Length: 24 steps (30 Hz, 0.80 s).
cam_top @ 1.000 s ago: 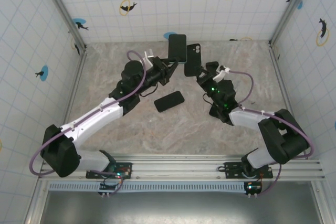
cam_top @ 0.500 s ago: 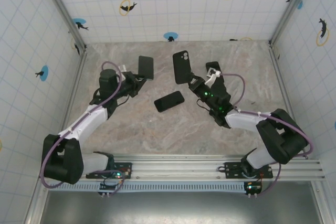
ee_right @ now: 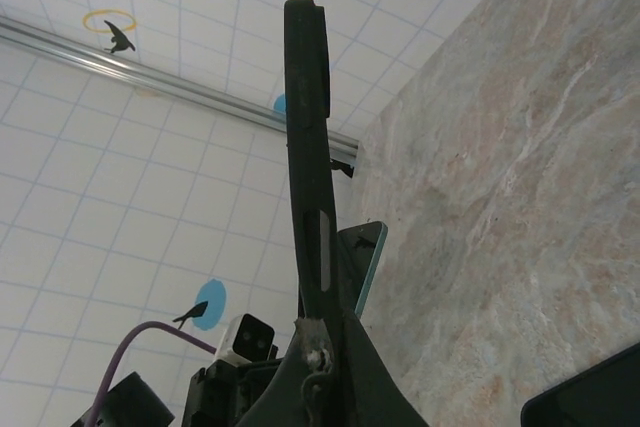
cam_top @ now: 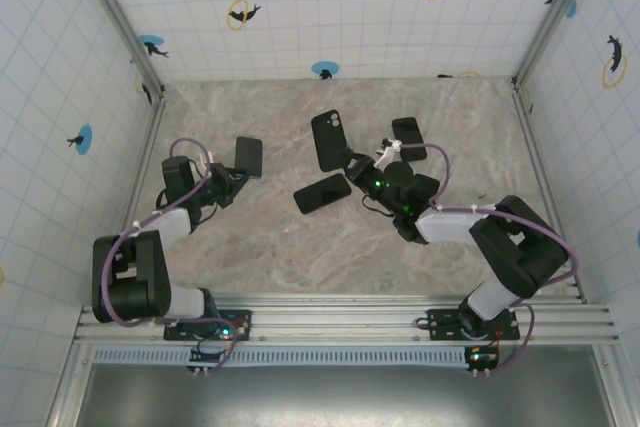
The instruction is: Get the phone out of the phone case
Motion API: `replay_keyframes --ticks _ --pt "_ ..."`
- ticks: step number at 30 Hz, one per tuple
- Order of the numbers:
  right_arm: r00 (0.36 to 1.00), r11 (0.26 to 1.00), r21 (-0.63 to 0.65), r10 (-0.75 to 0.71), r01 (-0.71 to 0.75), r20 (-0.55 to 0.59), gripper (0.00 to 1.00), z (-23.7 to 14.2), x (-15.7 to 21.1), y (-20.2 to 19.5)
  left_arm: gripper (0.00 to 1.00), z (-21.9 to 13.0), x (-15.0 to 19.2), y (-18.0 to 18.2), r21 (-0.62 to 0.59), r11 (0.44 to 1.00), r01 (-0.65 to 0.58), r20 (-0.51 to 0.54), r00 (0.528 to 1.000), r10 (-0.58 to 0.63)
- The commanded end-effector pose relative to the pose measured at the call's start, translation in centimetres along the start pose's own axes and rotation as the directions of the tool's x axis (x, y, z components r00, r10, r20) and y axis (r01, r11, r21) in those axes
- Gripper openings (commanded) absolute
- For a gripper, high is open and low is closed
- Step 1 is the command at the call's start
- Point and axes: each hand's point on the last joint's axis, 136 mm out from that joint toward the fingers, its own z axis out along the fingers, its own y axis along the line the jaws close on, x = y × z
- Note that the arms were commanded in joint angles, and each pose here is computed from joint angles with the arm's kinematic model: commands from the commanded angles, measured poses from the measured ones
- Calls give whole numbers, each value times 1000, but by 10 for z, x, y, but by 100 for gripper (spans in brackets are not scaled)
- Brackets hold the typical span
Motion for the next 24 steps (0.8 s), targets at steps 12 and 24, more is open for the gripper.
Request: replay_keyframes --ticks 12,24 --pt "996 998 61 -22 27 -86 0 30 32 5 0 14 -39 22 32 994 -104 -43 994 105" --pt "992 978 208 50 -25 -114 0 64 63 -18 7 24 -55 50 -21 999 -33 -30 999 32"
